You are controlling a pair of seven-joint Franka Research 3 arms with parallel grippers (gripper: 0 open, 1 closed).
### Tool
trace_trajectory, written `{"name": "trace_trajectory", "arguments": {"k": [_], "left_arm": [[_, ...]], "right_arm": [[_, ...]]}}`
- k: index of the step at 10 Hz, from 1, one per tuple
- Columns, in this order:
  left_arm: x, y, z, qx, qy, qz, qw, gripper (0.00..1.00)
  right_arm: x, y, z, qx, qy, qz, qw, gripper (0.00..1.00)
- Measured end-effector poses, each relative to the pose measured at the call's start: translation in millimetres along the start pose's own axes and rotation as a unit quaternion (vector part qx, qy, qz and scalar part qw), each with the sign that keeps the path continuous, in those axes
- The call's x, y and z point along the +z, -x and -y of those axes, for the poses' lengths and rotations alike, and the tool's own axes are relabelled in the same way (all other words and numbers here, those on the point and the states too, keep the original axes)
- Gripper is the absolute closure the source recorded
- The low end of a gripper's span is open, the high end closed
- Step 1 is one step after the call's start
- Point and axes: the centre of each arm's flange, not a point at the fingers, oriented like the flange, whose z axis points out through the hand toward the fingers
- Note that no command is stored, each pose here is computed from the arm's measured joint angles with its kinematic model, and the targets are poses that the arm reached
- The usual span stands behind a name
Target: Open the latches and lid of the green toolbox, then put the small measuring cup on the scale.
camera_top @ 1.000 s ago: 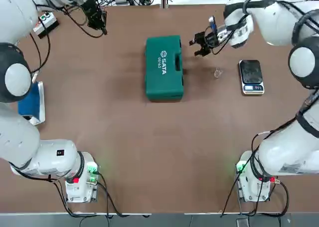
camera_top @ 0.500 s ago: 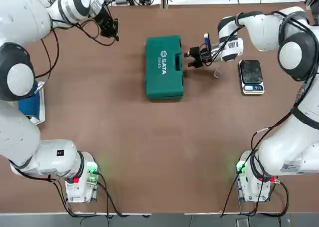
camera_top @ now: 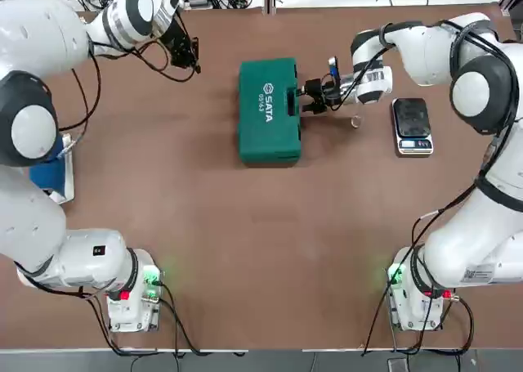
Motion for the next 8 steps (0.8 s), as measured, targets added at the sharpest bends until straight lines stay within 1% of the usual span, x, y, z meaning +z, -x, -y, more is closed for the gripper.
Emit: {"name": "trace_trajectory", "arguments": {"k": [2, 3, 4, 5, 8], "left_arm": [[15, 8, -1, 0.023, -0.001, 0.016, 1.0, 0.99], [21, 12, -1, 0.042, -0.002, 0.022, 0.999, 0.99], [28, 17, -3, 0.058, -0.003, 0.03, 0.998, 0.99], [31, 20, -5, 0.064, -0.003, 0.033, 0.997, 0.99], [30, 19, -3, 0.062, -0.003, 0.031, 0.998, 0.99]], "right_arm": [[1, 0, -1, 0.001, 0.0, 0.0, 1.0, 0.1], [2, 1, -1, 0.001, 0.0, 0.001, 1.0, 0.14], [3, 2, 0, 0.0, 0.0, 0.002, 1.0, 0.21], [5, 2, 0, 0.0, -0.001, 0.002, 1.0, 0.26], [11, 4, -3, -0.004, -0.005, -0.003, 1.0, 0.3]]}}
